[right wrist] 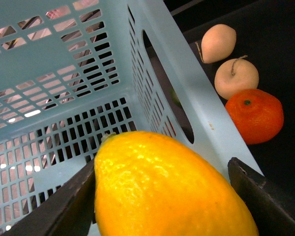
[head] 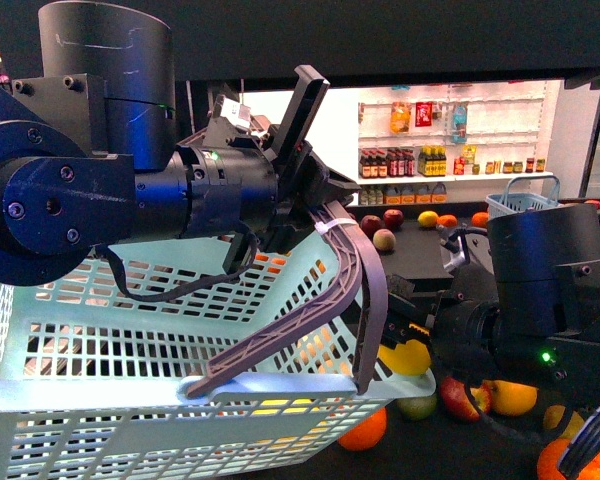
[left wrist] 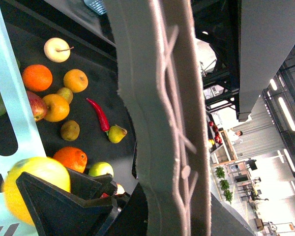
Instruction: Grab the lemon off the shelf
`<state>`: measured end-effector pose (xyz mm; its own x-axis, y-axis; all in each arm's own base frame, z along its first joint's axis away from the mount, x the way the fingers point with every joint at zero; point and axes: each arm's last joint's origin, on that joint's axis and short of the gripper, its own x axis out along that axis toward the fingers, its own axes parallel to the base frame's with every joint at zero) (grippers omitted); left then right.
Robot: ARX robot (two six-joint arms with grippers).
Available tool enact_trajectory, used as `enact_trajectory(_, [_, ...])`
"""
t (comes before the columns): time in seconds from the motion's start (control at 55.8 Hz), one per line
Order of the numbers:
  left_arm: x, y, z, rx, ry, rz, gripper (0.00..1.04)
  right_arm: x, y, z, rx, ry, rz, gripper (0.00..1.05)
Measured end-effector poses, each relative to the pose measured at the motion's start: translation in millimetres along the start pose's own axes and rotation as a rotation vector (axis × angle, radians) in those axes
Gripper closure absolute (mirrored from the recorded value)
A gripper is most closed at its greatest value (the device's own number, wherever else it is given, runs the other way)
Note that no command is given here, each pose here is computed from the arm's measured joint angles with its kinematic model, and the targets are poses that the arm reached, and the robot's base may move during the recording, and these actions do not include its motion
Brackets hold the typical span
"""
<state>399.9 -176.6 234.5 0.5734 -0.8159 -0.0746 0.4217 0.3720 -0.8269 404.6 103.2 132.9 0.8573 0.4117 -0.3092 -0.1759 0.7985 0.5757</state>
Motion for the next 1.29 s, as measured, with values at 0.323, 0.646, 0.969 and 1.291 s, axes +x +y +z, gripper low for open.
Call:
enact_trajectory(0.323, [0, 0, 0, -0.006, 0.004, -0.003, 0.97, -23, -2, 17, -0.103, -0.037, -0.076, 0.07])
enact_trajectory(0.646, [0, 0, 0, -0.006, 0.004, -0.003, 0.97, -146, 2, 63, -0.478, -0.171, -0.181, 0.07])
enact_trajectory(0.969, [0, 0, -1, -0.008, 0.004, -0.003, 0.97, -269, 6, 35, -0.542, -0.386, -0.317, 0.22])
enact_trajectory(1.291, [0, 0, -1, -0.011, 0.004, -0.003, 0.97, -324, -4, -47, -0.543, -0.397, -0.332, 0.74])
